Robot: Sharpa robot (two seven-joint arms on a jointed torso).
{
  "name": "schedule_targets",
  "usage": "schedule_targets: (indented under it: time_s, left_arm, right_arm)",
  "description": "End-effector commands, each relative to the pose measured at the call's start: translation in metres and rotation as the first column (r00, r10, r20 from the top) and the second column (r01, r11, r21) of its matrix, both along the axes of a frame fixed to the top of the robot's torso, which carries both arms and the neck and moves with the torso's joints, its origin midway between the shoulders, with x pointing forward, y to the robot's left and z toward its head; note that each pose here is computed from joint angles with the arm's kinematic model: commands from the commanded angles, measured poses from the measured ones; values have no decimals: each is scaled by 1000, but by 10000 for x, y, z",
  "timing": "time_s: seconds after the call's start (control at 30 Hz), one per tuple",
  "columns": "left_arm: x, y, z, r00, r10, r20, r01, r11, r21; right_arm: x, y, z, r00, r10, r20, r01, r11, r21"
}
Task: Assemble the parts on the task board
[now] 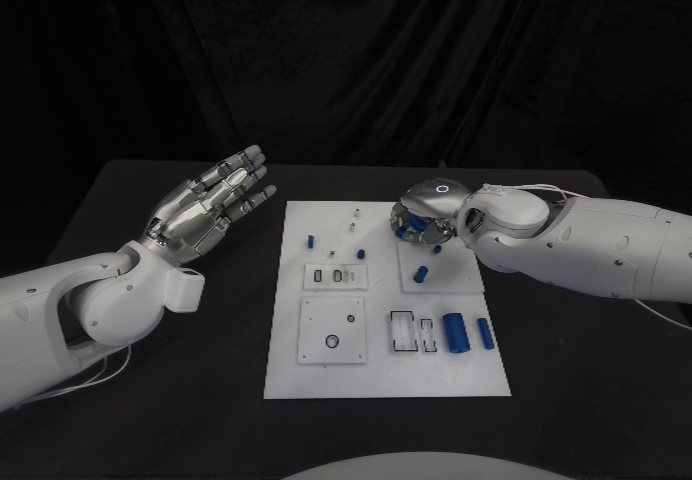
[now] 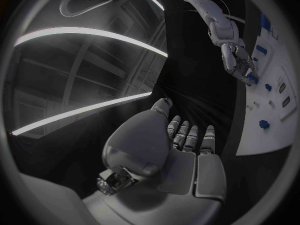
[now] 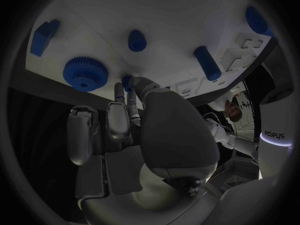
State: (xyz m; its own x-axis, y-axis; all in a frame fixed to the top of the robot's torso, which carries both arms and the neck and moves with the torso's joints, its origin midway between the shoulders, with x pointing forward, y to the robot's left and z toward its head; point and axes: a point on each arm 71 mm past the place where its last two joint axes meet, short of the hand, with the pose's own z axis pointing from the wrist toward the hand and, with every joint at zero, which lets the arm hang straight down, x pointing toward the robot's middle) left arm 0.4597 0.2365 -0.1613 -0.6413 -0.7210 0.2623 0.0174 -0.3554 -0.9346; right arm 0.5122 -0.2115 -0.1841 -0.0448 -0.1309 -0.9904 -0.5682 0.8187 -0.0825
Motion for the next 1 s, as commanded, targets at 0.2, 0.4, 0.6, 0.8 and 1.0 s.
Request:
schedule_targets:
  time_s: [0.2, 0.4, 0.6, 0.8, 1.0]
  left_arm:
    - [-16, 7, 19, 1000, -8, 6, 8, 1000, -9]
    - [-26, -3, 21, 1000, -7, 5, 7, 1000, -8]
    - [-19, -13, 26, 1000, 6, 20, -6, 1000, -4]
    - [-10, -20, 45, 998, 28, 52, -28, 1000, -12]
    - [-5, -29, 47, 998, 24, 57, -23, 1000, -15]
  right_arm:
    - [-47, 57, 138, 997, 22, 68, -29, 995, 92]
    - [5, 179, 422, 996, 23, 86, -34, 990, 134]
    - [130, 322, 545, 993, 38, 113, -54, 988, 147]
    - [256, 450, 563, 990, 51, 128, -70, 987, 147]
    - [316, 498, 488, 994, 47, 102, -60, 990, 128]
